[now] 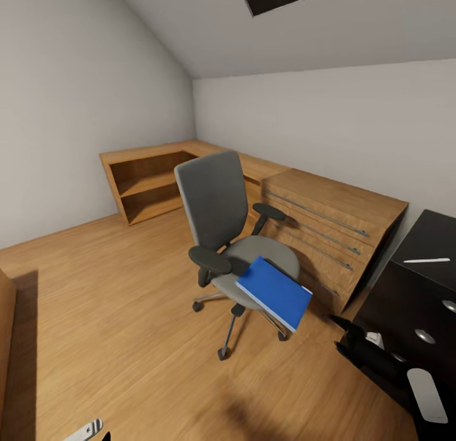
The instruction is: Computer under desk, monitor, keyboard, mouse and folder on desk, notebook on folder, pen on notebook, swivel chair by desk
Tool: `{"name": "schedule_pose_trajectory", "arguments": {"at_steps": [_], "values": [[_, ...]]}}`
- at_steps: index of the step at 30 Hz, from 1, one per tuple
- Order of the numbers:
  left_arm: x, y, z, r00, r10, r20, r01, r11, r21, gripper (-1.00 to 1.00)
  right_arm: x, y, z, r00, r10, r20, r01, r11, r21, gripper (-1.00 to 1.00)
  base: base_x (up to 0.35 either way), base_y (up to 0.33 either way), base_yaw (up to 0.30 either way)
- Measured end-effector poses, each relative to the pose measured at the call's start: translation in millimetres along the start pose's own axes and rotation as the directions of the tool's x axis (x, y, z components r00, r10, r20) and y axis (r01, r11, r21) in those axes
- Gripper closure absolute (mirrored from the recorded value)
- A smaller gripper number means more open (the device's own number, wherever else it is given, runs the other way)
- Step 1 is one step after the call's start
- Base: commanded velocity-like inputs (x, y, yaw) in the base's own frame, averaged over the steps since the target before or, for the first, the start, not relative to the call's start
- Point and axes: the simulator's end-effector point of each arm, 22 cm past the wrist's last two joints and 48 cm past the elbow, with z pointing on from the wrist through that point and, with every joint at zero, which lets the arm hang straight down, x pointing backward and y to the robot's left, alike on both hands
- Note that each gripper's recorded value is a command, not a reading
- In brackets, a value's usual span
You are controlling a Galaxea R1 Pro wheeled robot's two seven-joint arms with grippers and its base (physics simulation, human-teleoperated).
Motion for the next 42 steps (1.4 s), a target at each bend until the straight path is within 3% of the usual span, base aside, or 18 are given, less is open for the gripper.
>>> {"name": "schedule_pose_trajectory", "arguments": {"at_steps": [14,42], "values": [[24,-12,17.0,0.999,-0.037,0.019,0.037,0.999,0.012,-1.00,-8,-46,1.6,0.999,-0.041,0.012,0.040,0.997,0.065,-1.00,0.000,0.000,0.000],[70,-11,57.3,0.999,-0.038,0.018,0.038,0.999,0.025,-1.00,17,-97,27.2,0.999,-0.050,-0.016,0.051,0.997,0.057,-1.00,0.000,0.000,0.000]]}}
